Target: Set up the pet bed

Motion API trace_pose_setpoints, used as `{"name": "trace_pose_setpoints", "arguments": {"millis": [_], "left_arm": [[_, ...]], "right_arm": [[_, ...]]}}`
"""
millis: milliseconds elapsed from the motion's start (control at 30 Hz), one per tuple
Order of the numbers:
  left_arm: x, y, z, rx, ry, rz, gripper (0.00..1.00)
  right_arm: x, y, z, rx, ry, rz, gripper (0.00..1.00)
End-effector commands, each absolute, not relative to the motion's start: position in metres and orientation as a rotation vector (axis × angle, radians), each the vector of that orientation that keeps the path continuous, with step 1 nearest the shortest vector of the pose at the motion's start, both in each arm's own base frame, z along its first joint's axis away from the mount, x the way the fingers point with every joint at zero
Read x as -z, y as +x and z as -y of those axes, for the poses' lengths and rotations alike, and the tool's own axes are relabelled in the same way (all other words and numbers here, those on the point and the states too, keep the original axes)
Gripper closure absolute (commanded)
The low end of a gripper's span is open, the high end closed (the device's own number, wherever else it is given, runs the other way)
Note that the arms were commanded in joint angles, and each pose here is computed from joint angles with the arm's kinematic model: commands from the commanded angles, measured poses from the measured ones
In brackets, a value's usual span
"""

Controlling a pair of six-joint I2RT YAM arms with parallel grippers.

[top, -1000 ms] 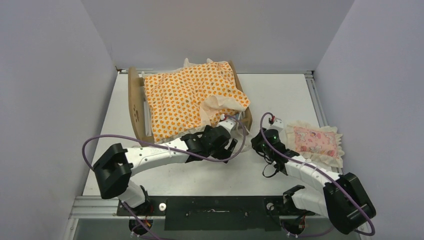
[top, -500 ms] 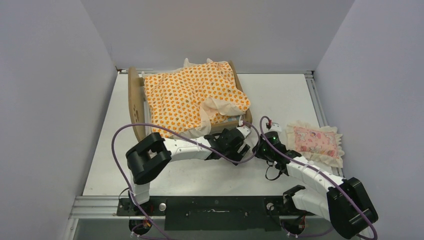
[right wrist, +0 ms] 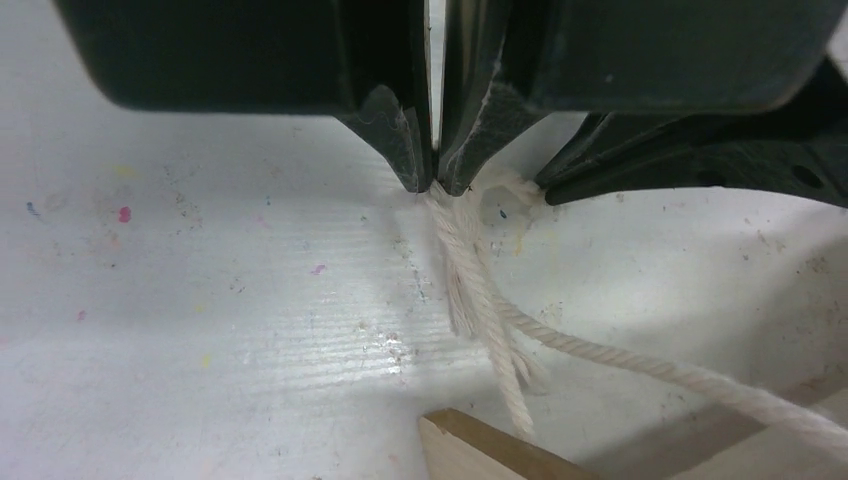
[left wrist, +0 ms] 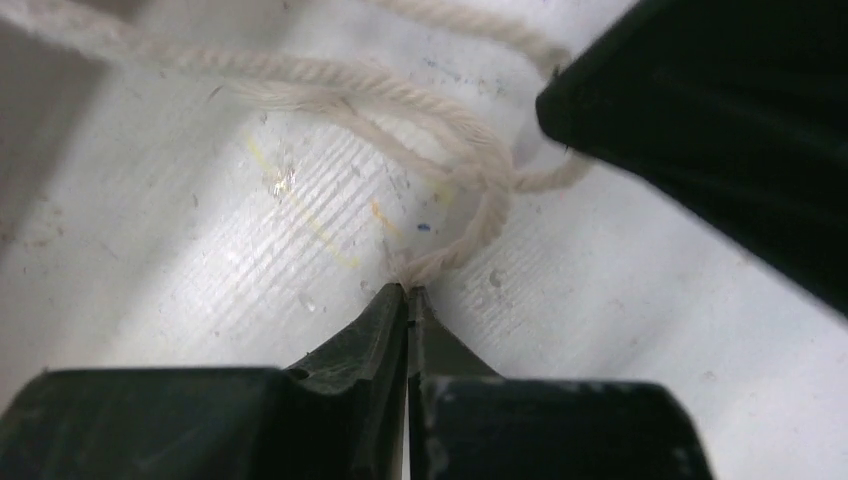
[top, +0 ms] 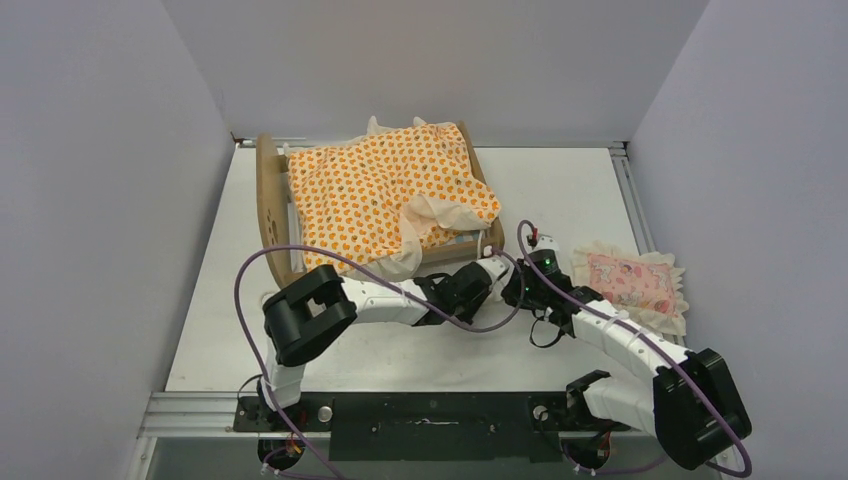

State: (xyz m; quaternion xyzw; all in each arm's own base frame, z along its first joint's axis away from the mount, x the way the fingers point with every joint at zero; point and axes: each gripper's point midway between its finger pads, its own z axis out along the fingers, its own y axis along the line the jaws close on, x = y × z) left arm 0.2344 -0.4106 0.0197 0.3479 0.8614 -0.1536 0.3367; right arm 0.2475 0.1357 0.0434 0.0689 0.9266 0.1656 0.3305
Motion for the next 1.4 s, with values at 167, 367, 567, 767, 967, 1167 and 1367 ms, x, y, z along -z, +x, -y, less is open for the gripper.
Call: {"name": "trace_pose_setpoints", "arguments": {"millis": [167,367,567,767,967,1167,1367], "left_arm": [[-0.036,0.206,0.346,0.351,0.676,-2.41,1.0],[-0.084,0.196,0.34,0.446,0.574,-2.421,1.0],[-0.138,0.181,0.341,0.598,0.532,-2.362,1.0],[-0.134,0.164,0.359,0.8,0.466,-2.343,1.0],[-0.102,0.151,0.411,0.908,0.413,-2.243,1.0],[-0.083,0.108,0.462,0.992,0.497,-2.185,0.82],[-0.125,0.124,0.435,0.937,0.387,-2.018,0.46]], "right_arm": [[-0.095,0.25,-0.119,-0.312,0.081,-2.454,0.94],[-0.116,0.234,-0.117,-0.309,-0.005,-2.528,0.93],[-0.148,0.218,-0.125,-0.404,-0.053,-2.537,0.93],[-0.15,0.201,-0.133,-0.495,-0.083,-2.57,0.91],[-0.138,0.196,-0.141,-0.566,-0.078,-2.591,0.91],[-0.151,0.206,-0.147,-0.587,-0.103,-2.569,0.92],[-0.159,0.209,-0.152,-0.625,-0.11,-2.551,0.92]]}}
